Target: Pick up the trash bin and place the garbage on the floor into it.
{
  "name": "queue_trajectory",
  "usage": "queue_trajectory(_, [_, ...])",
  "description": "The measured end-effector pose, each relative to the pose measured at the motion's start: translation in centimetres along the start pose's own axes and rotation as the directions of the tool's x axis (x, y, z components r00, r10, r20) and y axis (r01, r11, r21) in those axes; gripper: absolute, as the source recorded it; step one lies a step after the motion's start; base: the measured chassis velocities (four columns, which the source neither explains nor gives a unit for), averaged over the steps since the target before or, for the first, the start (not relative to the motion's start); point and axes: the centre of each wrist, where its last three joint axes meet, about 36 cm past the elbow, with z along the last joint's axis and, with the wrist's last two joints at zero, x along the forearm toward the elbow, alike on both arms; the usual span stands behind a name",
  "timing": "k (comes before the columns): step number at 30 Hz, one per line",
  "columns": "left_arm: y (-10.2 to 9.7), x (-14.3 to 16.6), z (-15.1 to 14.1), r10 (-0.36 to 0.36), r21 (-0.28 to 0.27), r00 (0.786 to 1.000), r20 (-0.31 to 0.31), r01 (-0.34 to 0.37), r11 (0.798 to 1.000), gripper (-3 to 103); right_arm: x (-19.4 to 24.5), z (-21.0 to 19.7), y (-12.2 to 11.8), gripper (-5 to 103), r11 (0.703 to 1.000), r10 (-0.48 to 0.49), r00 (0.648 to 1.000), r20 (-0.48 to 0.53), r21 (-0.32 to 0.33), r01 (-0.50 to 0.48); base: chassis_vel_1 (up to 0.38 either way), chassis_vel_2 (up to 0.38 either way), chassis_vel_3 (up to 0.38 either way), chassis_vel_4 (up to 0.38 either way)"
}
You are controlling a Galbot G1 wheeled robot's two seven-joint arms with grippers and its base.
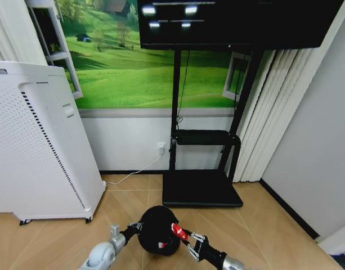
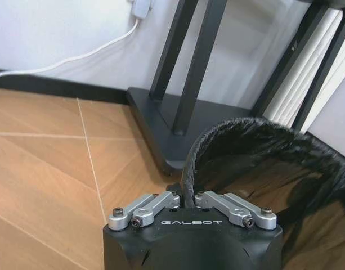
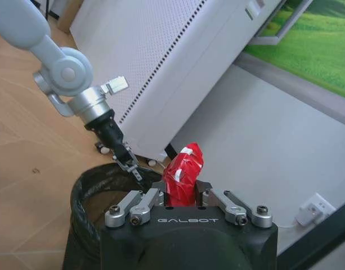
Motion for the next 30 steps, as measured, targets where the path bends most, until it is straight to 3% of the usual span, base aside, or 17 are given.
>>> queue_trajectory(10, [-2.4,1.2,-1.6,0.089,-0.017,0.996,0.028,-0.089,0.996,6,-1.7,0.5,3.0,25,0.997,-0.062,0.998,0.027,-0.045,0.063,0.000,0.000,0.000,0.000])
queue_trajectory(18, [-3.2,1.6,-1.4,0.112,-0.009,0.993,0.027,-0.111,0.994,6,-2.2,0.8,3.7,22,0.996,-0.075,0.997,0.027,-0.056,0.076,0.000,0.000,0.000,0.000])
queue_trajectory(19, [-3.7,1.8,-1.2,0.121,-0.001,0.992,0.026,-0.121,0.993,6,-2.6,1.5,3.5,30,0.994,-0.097,0.995,0.029,-0.056,0.099,0.000,0.000,0.000,0.000])
queue_trajectory(20, [-3.7,1.8,-1.2,0.121,-0.001,0.992,0.026,-0.121,0.993,6,-2.6,1.5,3.5,30,0.994,-0.097,0.995,0.029,-0.056,0.099,0.000,0.000,0.000,0.000])
queue_trajectory(22, [-4.0,2.1,-0.9,0.127,0.011,0.992,0.024,-0.127,0.992,6,-2.5,2.2,2.9,41,0.994,-0.091,0.996,0.020,-0.059,0.092,0.000,0.000,0.000,0.000])
queue_trajectory(24, [-4.0,2.1,-0.9,0.126,0.013,0.992,0.025,-0.126,0.992,6,-2.4,2.4,2.8,41,0.994,-0.089,0.996,0.018,-0.060,0.090,0.000,0.000,0.000,0.000])
queue_trajectory(25, [-4.0,2.1,-0.8,0.123,0.018,0.992,0.028,-0.124,0.992,6,-2.3,2.6,2.7,51,0.994,-0.085,0.996,0.014,-0.061,0.085,0.000,0.000,0.000,0.000])
queue_trajectory(28, [-3.9,2.3,-0.8,0.119,0.026,0.992,0.031,-0.120,0.992,6,-2.0,2.8,2.5,57,0.995,-0.076,0.997,0.008,-0.063,0.077,0.000,0.000,0.000,0.000])
queue_trajectory(30, [-3.8,2.5,-0.8,0.112,0.029,0.993,0.035,-0.113,0.993,6,-1.6,2.9,2.3,68,0.996,-0.065,0.998,0.005,-0.066,0.065,0.000,0.000,0.000,0.000])
